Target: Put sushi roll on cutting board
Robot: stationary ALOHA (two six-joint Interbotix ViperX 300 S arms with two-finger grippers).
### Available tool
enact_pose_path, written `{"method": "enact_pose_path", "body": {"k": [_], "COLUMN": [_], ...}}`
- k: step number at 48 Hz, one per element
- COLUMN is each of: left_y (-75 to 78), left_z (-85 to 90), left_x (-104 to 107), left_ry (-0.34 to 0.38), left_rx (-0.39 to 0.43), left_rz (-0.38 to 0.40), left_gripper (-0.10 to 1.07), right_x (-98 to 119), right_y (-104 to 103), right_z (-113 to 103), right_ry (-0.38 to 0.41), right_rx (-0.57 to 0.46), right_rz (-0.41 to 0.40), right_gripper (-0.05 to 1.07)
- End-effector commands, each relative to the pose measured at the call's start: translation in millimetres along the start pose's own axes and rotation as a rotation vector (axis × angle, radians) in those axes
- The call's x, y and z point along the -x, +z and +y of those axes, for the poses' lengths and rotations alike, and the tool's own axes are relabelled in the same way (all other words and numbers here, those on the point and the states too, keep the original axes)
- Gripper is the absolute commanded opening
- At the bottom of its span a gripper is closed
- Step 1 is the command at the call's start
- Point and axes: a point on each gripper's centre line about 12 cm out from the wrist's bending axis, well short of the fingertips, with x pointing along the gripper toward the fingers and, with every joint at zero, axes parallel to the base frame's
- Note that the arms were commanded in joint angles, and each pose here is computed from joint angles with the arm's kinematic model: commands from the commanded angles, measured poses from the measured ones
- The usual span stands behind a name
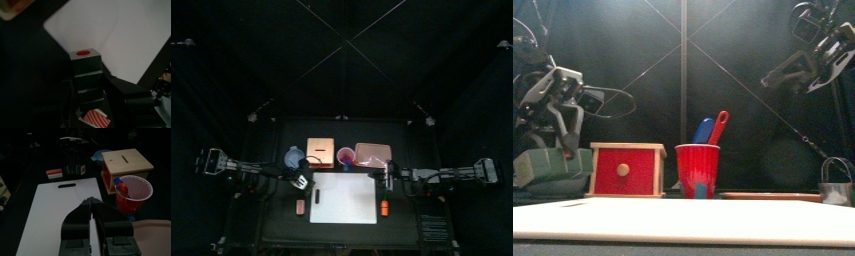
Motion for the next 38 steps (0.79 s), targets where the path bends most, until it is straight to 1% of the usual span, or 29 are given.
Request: {"method": "enact_pose_path", "body": {"k": [1,5,11,16,23,31,38], "left_y": [10.7,16.1,21.7,24.5,29.8,36.4,46.6], "left_z": [-18.9,-27.1,-41.4,-57.6,-79.0,-99.5,-112.4], "left_x": [4,2,-7,-20,-40,-61,-77], "left_ry": [-0.048,-0.072,-0.122,-0.174,-0.228,-0.268,-0.289], "left_rx": [-0.011,0.006,0.044,0.081,0.136,0.175,0.249], "left_rz": [-0.031,-0.048,-0.077,-0.106,-0.144,-0.182,-0.211], "left_gripper": [0.69,0.69,0.69,0.69,0.69,0.69,0.69], "right_x": [0,0,0,1,1,1,1], "right_y": [5,4,2,1,0,-1,-3], "right_z": [2,3,5,7,9,9,9], "right_ry": [0.006,0.012,0.021,0.031,0.038,0.040,0.041], "right_rx": [-0.001,0.001,0.002,0.006,0.014,0.020,0.020], "right_rz": [-0.021,-0.016,-0.013,-0.005,-0.001,0.005,0.016], "right_gripper": [0.02,0.02,0.02,0.02,0.02,0.02,0.02]}}
